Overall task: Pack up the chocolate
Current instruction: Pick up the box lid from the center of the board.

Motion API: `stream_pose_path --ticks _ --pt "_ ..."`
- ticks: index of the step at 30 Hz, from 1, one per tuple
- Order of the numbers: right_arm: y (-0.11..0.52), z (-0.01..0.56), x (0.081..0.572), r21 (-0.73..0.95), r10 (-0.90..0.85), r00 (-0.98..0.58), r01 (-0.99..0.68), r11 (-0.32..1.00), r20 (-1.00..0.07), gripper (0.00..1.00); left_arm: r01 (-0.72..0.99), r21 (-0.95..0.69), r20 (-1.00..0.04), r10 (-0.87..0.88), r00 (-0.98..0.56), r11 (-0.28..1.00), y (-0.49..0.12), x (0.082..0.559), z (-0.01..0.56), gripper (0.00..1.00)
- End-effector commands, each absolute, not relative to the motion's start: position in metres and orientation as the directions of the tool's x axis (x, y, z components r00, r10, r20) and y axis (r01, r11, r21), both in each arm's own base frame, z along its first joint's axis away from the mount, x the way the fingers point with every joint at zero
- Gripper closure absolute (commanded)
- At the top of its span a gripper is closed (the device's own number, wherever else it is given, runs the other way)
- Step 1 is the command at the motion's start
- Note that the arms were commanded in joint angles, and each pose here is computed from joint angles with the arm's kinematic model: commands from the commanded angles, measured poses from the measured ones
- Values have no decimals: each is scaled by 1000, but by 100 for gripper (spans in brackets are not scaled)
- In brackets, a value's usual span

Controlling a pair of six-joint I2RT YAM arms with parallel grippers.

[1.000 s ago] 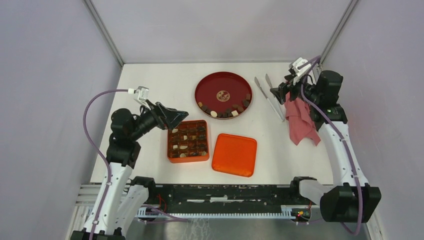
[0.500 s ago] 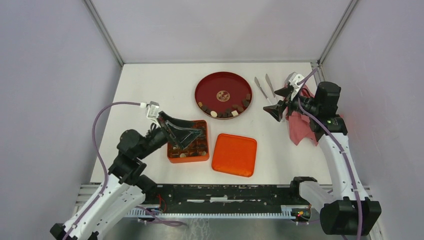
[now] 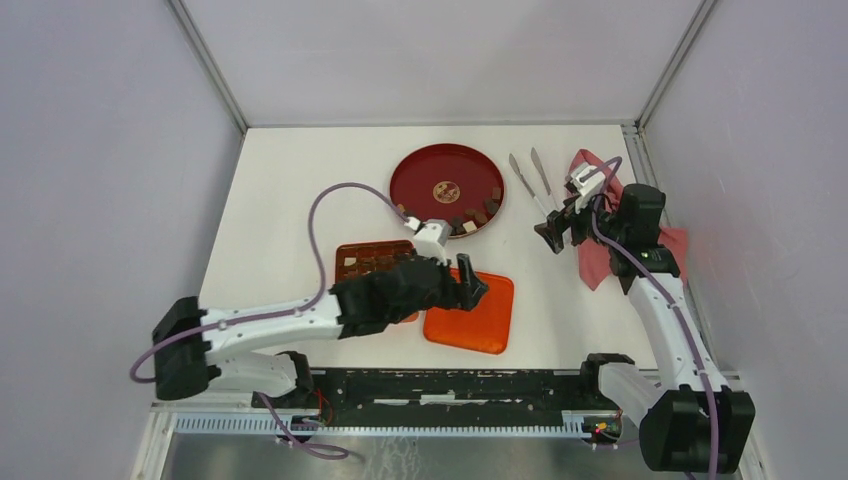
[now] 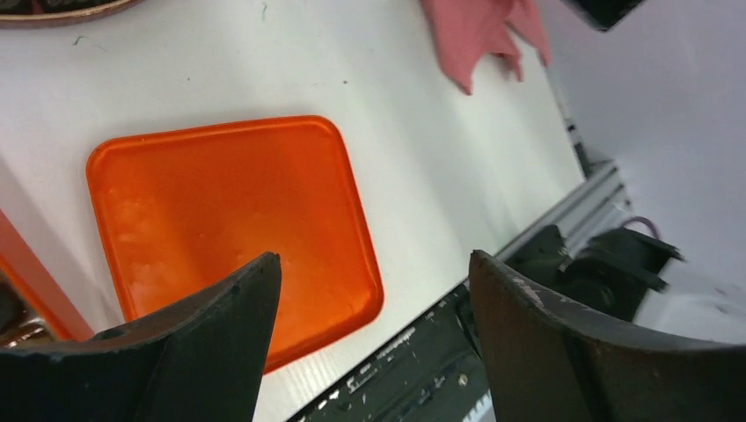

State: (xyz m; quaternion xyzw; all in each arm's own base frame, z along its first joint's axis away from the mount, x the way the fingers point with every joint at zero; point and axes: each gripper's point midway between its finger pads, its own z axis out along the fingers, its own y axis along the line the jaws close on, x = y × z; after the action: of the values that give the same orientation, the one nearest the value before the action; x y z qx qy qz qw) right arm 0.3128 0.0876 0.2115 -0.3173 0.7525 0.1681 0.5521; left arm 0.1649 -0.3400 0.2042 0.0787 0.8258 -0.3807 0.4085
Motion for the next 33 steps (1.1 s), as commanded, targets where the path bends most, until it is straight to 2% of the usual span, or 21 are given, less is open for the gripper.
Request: stream_pose_path --ticks 1,4,7,8,11,19,21,23,24,33 --pt "68 212 331 -125 -290 -207 -572 811 -934 7 315 -499 -722 -186 -666 807 -366 189 177 21" --pt "65 206 333 -104 -279 -237 -560 822 -930 7 316 -451 -700 -111 -705 835 -390 192 154 24" --pt "59 207 336 -102 -263 -249 -517 850 -932 7 326 -426 -675 -57 -735 844 -411 193 135 44" --pt "55 208 337 -109 -260 -249 -493 863 -933 6 328 -417 -665 -38 -746 848 -418 193 129 47" --pt "48 209 339 -110 -246 -253 -454 884 -936 4 327 -368 -638 20 -770 871 -432 192 108 48" --pt "38 207 342 -104 -229 -272 -407 907 -935 4 335 -100 -615 206 -761 937 -439 187 62 47" --pt "37 207 342 -102 -225 -271 -403 909 -936 4 333 -81 -614 216 -759 939 -440 187 57 48" --pt "37 205 343 -99 -223 -275 -402 910 -935 4 339 -74 -611 226 -759 938 -442 187 55 57" --pt "37 205 343 -98 -223 -276 -402 910 -935 4 344 -68 -608 234 -758 937 -444 187 54 59" --pt "37 201 343 -91 -221 -289 -402 911 -932 4 363 -43 -573 275 -772 931 -456 175 38 62"
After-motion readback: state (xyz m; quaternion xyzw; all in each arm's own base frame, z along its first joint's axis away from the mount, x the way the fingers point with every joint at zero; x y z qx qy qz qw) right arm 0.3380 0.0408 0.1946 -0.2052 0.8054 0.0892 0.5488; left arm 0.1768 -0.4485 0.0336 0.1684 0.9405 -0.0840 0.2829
